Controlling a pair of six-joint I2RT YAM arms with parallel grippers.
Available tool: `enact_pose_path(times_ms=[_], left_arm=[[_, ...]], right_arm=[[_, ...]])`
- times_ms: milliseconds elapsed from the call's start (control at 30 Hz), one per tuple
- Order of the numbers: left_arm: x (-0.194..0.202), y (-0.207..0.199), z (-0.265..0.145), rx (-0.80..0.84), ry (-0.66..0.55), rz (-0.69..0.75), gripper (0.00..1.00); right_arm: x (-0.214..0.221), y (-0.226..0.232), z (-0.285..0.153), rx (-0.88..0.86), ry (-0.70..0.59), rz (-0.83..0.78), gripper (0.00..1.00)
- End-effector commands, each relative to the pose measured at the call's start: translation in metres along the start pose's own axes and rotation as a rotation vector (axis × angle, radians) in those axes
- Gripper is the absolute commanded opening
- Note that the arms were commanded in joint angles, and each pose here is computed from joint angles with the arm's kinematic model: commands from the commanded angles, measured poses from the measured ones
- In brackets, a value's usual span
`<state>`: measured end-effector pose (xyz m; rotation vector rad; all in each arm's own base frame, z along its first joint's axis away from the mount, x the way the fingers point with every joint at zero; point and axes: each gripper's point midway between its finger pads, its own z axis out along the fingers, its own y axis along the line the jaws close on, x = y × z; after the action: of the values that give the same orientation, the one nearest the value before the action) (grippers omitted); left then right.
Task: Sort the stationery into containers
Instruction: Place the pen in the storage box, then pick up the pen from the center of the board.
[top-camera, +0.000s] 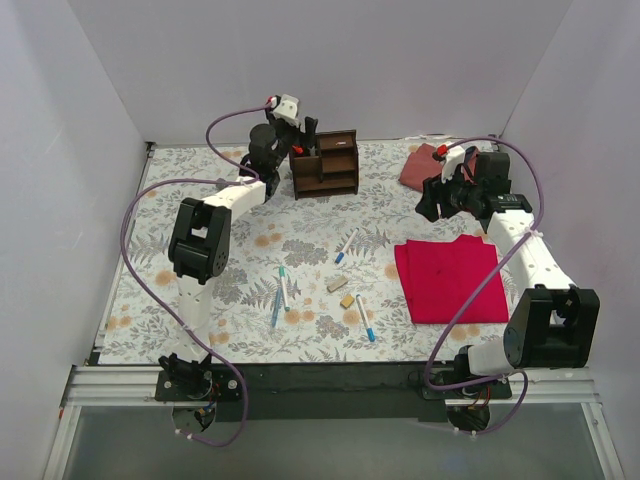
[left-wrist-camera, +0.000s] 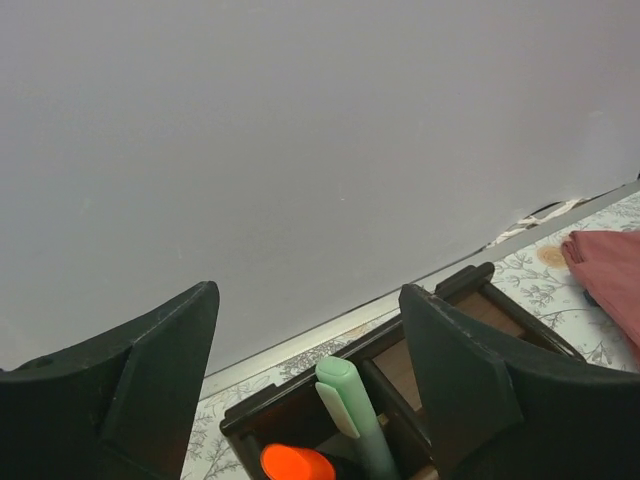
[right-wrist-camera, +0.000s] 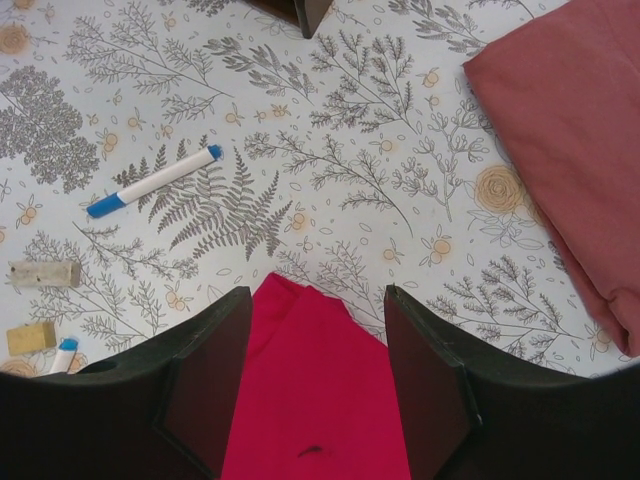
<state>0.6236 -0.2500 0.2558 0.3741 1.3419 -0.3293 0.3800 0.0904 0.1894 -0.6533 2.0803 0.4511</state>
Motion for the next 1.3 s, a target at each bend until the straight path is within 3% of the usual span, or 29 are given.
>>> enact_pose_path(times_ms=[0,100,133,200,333,467,500,700,900,1133,1200,1233,1267], left_arm=[[-0.103,0.041,-0.007,-0.104,-0.157,0.072,0.74],[-0.112,0.113,-0.019,-0.278,-0.095,0.049,0.77],[-0.089,0.130,-0.025,-0.309,0.008,0.033,0.78],[-0.074,0.168,-0.039,-0.369,0.084,0.026,0.79],[-0.030,0.195,-0.053,-0.381,0.264,0.020,0.80],[0.078,0.197,-0.048,-0.334,0.462,-0.006,0.79],[0.096,0.195,-0.048,-0.319,0.499,-0.012,0.73],[0.128,0.187,-0.026,-0.279,0.479,-0.062,0.69],[0.131,0.177,-0.022,-0.251,0.440,-0.133,0.68],[0.129,0.166,-0.035,-0.250,0.466,-0.192,0.68],[0.110,0.165,-0.041,-0.266,0.458,-0.198,0.68],[0.129,0.157,-0.057,-0.270,0.514,-0.234,0.68],[0.098,0.152,-0.060,-0.244,0.481,-0.236,0.69]], right_arm=[[-0.011,0.003,-0.006,-0.002,-0.047,-0.027,0.65],[-0.012,0.003,-0.007,-0.005,-0.049,-0.029,0.65],[-0.012,0.004,-0.007,-0.007,-0.050,-0.032,0.65],[-0.008,0.007,-0.005,-0.032,-0.047,-0.040,0.65],[-0.002,0.010,0.002,-0.063,-0.034,-0.028,0.65],[-0.004,0.007,0.010,-0.084,-0.019,0.001,0.65],[-0.004,0.006,0.011,-0.086,-0.014,0.005,0.65],[0.000,0.002,0.016,-0.086,0.014,0.006,0.65],[0.014,0.007,0.022,-0.113,0.038,0.049,0.65],[0.012,0.003,0.038,-0.141,0.050,0.072,0.64],[0.009,-0.002,0.041,-0.129,0.047,0.068,0.64],[0.009,-0.006,0.045,-0.121,0.050,0.066,0.64],[0.004,-0.009,0.047,-0.117,0.041,0.058,0.64]])
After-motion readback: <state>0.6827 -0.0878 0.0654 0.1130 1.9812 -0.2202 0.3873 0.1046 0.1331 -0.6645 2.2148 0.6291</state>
